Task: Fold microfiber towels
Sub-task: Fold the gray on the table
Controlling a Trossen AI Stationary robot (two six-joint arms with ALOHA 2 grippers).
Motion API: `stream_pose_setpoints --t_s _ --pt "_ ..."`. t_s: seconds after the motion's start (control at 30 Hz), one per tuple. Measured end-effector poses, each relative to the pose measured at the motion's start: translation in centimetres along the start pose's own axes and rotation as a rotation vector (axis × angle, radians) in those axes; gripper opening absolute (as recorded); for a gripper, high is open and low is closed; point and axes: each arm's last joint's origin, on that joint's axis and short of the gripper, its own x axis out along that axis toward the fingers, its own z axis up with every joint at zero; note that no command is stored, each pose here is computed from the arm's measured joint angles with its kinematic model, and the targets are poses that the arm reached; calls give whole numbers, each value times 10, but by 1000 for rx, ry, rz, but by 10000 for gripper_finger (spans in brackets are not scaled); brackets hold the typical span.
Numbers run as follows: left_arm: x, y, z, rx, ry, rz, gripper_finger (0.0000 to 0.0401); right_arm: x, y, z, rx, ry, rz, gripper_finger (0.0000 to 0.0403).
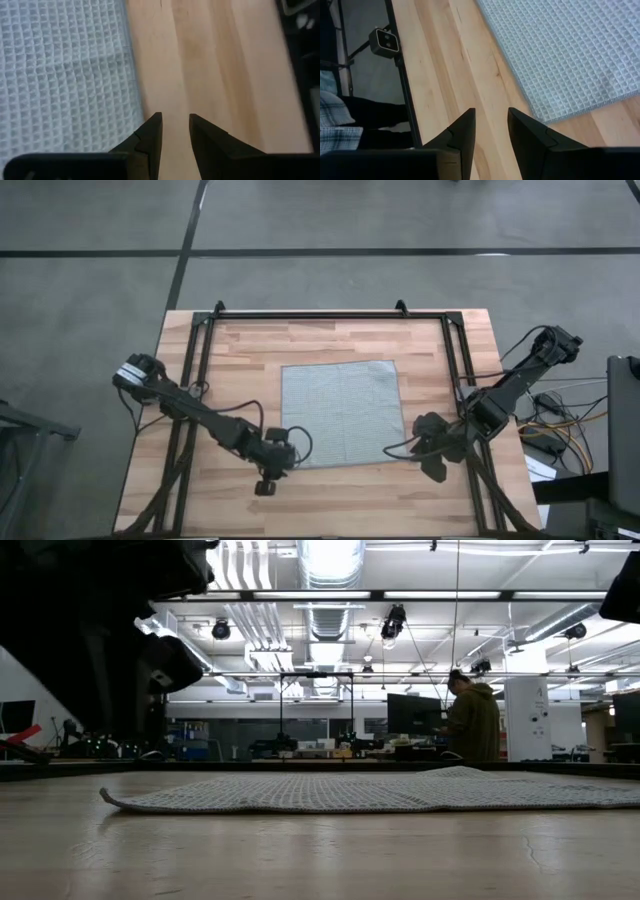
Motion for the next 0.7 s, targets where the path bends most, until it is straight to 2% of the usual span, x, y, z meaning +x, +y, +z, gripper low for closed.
stream_pose_setpoints --t_s 0.2,0.43,0.7 --pt "0 3 -9 195 95 34 101 0 -1 0 -3 -1 -7 111" --pt "-1 4 -6 285 61 125 101 1 -3 -1 1 7 -23 111" --pt "-2 3 -5 322 65 102 101 1 -3 -1 1 1 -27 111"
